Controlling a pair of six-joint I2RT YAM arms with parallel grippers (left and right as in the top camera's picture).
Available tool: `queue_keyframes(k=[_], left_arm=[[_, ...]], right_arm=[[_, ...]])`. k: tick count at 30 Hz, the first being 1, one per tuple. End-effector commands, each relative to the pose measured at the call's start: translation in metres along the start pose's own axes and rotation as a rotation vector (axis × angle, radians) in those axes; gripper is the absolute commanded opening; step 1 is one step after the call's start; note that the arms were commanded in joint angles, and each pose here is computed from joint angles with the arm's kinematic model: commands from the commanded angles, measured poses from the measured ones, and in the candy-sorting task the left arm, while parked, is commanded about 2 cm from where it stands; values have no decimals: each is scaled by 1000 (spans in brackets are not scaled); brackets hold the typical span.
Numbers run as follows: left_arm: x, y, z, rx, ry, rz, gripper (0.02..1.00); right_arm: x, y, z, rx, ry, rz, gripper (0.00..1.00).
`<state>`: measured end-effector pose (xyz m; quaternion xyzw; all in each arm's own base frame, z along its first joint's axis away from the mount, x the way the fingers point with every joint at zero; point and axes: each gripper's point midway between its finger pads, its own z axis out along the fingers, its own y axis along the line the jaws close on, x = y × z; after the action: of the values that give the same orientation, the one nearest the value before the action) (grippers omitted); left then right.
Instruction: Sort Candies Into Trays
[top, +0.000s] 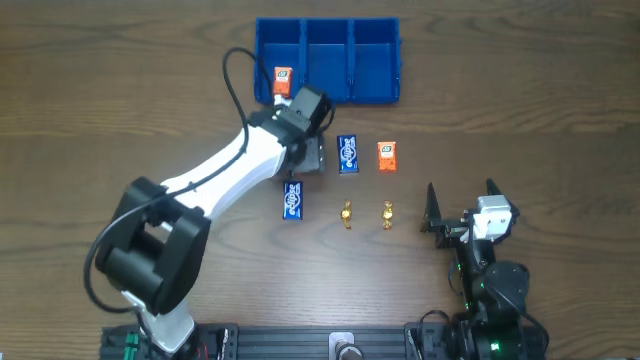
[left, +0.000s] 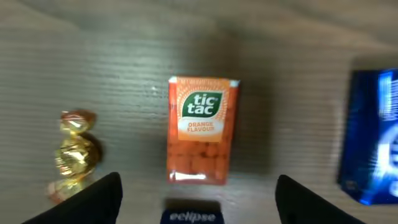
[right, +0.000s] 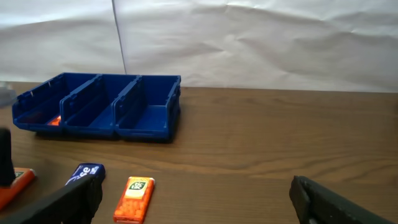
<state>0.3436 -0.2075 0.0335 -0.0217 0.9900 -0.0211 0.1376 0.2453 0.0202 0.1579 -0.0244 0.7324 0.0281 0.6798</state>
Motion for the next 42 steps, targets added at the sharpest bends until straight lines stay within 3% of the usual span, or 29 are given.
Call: queue_keyframes(k=[1,10,12,14,16,20,25,28,33,38,42], left_arm=[[5,-4,19,4,32,-24,776],[10,-4,37,2,59,2,684],[9,-2,38,0,60,-2,568],[8,-1,38,-1,61,-4,391],[8,-1,38,-1,60,-5,294],[-13,-7,15,34,-22,-17,297],[-110,-1,-125,57,-371,-26,299],[-159,14,-164,47,-455,-28,308],[-198,20,-109,73,-347,-25,316],[-202,11,-50,45,-233,7,318],[-203,10,-39,41,-220,11,367]], right_arm=[[1,-1,0,1,3,-15,998],[1,-1,0,1,3,-15,998],[1,-1,0,1,2,-15,998],[1,-1,0,1,3,-14,998],[1,-1,0,1,2,-15,998],[1,-1,0,1,3,-14,998],[1,-1,0,1,3,-15,998],[1,-1,0,1,3,-15,998],[1,-1,0,1,2,-15,998],[1,-1,0,1,2,-15,998],[1,-1,0,1,3,-15,998]])
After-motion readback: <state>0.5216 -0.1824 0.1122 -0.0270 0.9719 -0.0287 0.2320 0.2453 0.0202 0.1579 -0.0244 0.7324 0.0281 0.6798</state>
